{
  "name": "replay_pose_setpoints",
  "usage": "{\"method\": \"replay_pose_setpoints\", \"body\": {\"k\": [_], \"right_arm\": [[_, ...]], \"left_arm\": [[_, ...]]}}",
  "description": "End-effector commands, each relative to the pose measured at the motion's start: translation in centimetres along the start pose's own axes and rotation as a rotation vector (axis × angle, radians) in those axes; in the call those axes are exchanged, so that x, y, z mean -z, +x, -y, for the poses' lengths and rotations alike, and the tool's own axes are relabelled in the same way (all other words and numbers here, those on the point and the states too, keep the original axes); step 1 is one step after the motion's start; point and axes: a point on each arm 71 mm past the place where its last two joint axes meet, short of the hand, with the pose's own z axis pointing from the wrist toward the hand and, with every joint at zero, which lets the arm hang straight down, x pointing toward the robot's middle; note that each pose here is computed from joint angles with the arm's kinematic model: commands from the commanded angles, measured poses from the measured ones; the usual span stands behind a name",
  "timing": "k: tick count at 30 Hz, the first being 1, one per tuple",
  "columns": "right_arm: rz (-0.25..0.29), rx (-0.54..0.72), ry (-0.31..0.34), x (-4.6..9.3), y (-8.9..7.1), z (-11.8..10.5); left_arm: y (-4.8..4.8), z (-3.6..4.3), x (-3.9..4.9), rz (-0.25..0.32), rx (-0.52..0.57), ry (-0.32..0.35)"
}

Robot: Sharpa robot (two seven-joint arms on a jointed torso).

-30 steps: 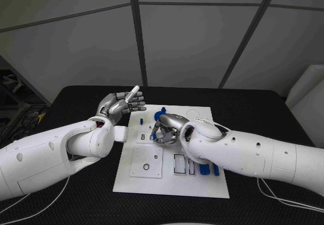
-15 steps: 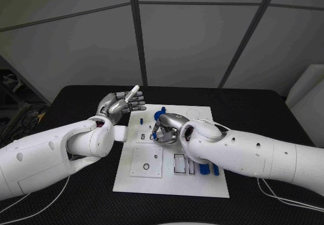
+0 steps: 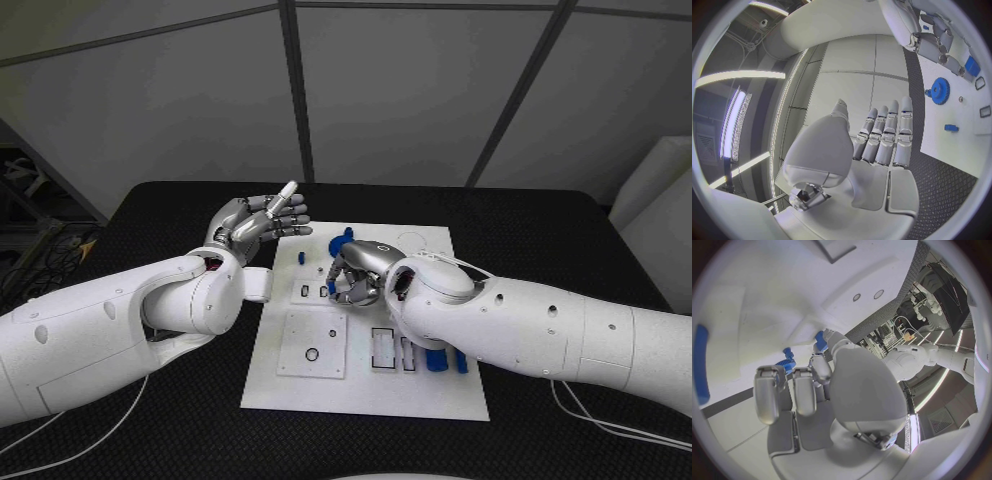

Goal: Assemble the parts on the task board

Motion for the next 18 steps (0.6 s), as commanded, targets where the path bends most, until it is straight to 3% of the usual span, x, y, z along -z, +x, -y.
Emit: {"method": "replay_pose_setpoints", "body": {"k": [1,18], "right_arm": [[-0.022,0.017,0.026,0.09,0.39,0.38],[-0.037,0.022,0.026,0.0,0.53,0.35]], "left_arm": [[0.19,0.16,-0.05,-0.015,0.001,0.01],[0.2,0.14,-0.06,-0.017,0.001,0.008]]}}
